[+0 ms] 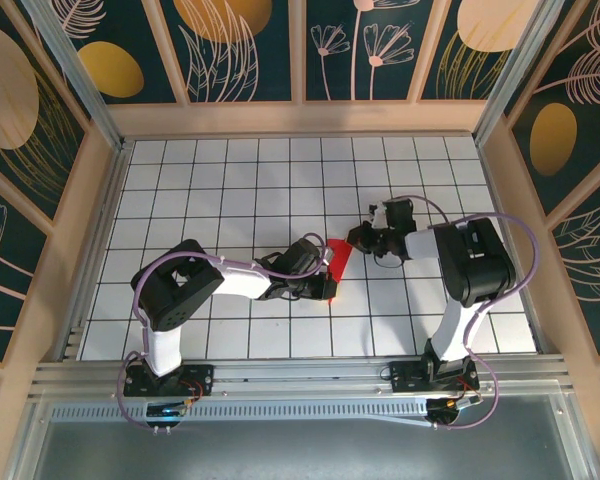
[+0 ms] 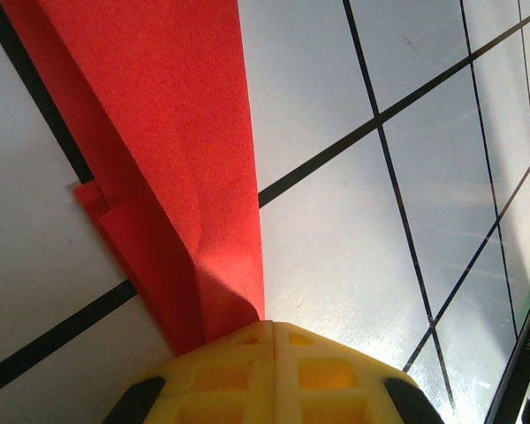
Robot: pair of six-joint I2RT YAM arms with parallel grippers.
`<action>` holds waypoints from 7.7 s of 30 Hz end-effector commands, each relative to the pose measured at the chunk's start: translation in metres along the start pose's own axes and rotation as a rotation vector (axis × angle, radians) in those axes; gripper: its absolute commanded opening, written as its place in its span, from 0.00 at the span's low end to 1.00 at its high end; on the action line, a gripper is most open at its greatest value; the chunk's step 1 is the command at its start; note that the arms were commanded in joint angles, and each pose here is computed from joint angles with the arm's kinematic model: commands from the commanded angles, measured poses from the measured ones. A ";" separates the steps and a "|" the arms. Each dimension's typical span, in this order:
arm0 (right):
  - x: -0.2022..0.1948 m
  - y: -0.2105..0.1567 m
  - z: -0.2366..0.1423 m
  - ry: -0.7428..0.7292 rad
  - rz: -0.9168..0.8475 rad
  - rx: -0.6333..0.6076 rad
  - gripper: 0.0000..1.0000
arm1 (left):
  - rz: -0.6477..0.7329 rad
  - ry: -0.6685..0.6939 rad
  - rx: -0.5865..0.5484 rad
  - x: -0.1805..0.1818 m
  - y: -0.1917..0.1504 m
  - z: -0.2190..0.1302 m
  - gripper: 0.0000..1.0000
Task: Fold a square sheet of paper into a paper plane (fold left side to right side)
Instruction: Fold the wing for the fifth time at the center of the table.
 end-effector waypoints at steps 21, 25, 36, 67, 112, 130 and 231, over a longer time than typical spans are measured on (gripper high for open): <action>0.025 -0.009 -0.065 -0.064 -0.039 -0.116 0.00 | -0.088 0.311 0.072 0.065 -0.028 0.000 0.00; 0.041 -0.037 -0.053 -0.004 -0.020 -0.053 0.00 | -0.084 0.324 0.074 0.066 -0.028 0.001 0.00; 0.057 -0.064 -0.014 0.054 -0.012 0.047 0.00 | -0.087 0.312 0.069 0.064 -0.027 0.001 0.00; 0.024 -0.110 0.001 -0.119 0.078 0.264 0.00 | -0.104 -0.056 0.065 -0.011 -0.010 -0.025 0.00; 0.017 -0.119 0.004 -0.170 0.067 0.307 0.00 | -0.109 0.041 0.075 0.012 -0.017 -0.017 0.00; 0.016 -0.119 0.005 -0.176 0.071 0.313 0.00 | -0.118 0.057 0.096 0.023 -0.023 -0.013 0.00; 0.051 -0.068 0.009 -0.168 -0.050 0.245 0.00 | 0.144 -0.048 0.054 0.012 -0.049 -0.054 0.00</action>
Point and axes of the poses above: each hand's point on the last joint's axis, 136 mm out from that joint toward the fingers, its own z axis out along the fingers, its own x axis along the line the jaws close on, y = z × x, the point moved 9 cm from there along -z, back along the fingers, and after that the axes turned 13 degrees about -z, right-handed, at the moved point
